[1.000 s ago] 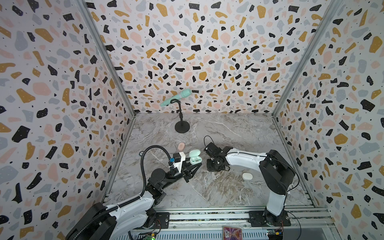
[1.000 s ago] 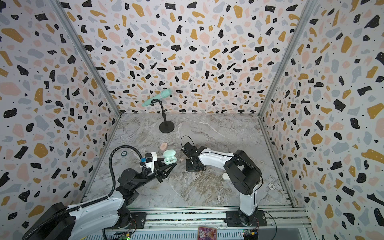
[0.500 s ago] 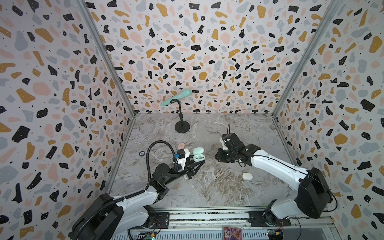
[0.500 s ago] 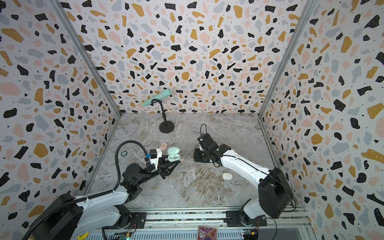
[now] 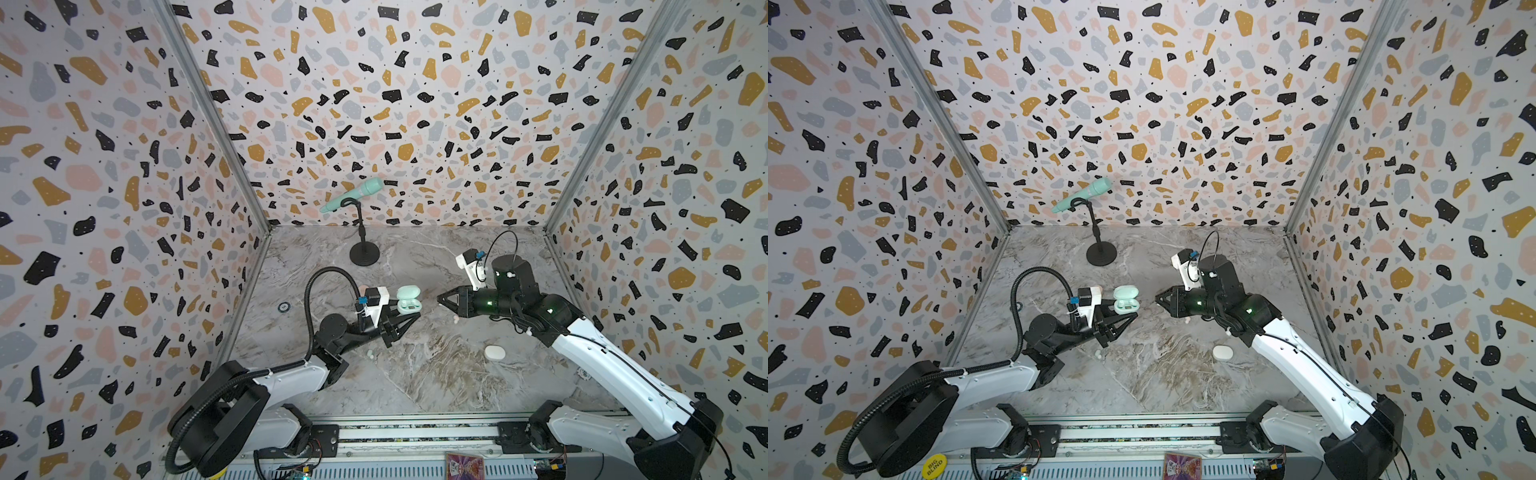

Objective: Insert the wireless bluetooth earbuds into the charging case
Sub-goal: 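Carry the mint green earbud with the right gripper to the case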

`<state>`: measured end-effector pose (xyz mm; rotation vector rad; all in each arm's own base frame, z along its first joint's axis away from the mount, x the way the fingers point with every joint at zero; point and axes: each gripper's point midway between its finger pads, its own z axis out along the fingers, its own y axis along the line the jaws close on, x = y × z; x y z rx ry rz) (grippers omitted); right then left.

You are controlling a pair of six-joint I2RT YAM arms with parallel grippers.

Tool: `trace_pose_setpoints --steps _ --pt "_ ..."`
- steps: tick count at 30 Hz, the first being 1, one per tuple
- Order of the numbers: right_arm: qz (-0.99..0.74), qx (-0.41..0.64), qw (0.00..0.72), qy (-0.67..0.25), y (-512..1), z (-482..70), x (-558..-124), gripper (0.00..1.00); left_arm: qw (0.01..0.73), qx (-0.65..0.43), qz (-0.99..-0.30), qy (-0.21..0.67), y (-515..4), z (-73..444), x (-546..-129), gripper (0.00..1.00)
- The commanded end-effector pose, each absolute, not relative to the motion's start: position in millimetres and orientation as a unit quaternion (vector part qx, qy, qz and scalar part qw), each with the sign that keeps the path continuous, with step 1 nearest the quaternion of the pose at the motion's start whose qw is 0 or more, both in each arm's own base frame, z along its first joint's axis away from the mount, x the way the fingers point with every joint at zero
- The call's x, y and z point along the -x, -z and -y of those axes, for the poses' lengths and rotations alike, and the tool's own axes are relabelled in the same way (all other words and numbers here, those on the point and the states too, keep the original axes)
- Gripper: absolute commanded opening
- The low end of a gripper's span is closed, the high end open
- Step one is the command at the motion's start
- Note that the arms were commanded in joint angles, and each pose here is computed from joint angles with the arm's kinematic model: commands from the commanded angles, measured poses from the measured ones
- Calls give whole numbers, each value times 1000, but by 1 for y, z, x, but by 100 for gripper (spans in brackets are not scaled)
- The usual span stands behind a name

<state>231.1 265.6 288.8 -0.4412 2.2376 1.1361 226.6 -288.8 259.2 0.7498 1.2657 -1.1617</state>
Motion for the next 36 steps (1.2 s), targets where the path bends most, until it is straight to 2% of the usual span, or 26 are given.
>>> trace_pose_setpoints --steps 1,12,36 --pt "-805 210 295 -470 -321 -272 -213 17 620 -339 -484 517 -291 289 -217 30" --pt "-772 268 280 -504 -338 -302 -197 17 612 -347 -475 529 -294 290 -208 30" --pt "-766 275 263 -518 -327 -317 -200 17 606 -361 -460 540 -299 292 -194 31"
